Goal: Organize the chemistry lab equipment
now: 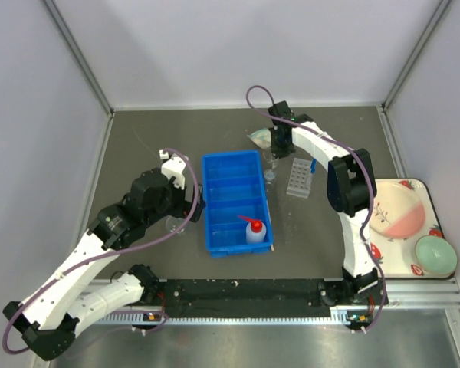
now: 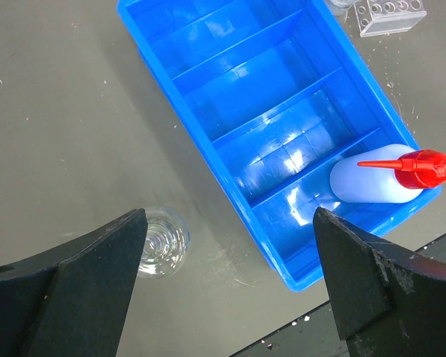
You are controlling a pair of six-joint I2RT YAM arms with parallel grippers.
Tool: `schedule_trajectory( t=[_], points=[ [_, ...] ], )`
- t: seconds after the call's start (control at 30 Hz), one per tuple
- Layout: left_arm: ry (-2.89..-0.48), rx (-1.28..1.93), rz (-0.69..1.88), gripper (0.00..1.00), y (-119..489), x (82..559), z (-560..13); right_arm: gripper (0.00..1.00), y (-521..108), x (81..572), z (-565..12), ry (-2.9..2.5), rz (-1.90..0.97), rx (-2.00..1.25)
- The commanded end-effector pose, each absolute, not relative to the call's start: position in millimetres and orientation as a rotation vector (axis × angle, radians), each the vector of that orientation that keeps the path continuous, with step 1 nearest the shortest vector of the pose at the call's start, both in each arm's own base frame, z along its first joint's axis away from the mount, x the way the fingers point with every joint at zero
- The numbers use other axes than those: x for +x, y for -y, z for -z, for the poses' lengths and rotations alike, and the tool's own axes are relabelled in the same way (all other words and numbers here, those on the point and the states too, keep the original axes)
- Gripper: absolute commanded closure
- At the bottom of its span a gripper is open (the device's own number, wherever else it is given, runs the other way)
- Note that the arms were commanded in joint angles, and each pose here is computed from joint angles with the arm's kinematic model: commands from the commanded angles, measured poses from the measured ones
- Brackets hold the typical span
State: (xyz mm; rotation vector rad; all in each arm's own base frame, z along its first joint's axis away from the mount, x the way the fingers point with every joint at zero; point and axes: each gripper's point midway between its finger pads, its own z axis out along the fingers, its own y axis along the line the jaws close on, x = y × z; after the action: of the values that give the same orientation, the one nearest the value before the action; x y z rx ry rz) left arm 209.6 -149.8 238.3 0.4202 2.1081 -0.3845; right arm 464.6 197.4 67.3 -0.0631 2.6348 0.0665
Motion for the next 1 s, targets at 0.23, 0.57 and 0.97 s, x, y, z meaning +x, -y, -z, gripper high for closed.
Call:
schedule_trajectory(
  t=[0.23,0.57,0.97],
  points=[
    [-2.041,0.398,0.401,0.01,149.3,213.4,-256.4,1.00,-190.5,468.4,-128.6,-2.507,-0.048,-0.067],
    [-2.026,0.394,0.421,0.01,151.6,213.1,-260.3,1.00,-191.9,432.4,-221.3,-2.359,-0.036,-0.140],
    [-2.012,0.387,0.462,0.01,153.4,207.8,-264.2,1.00,-254.0,352.9,-265.1,-2.294,-0.180,-0.371]
  ],
)
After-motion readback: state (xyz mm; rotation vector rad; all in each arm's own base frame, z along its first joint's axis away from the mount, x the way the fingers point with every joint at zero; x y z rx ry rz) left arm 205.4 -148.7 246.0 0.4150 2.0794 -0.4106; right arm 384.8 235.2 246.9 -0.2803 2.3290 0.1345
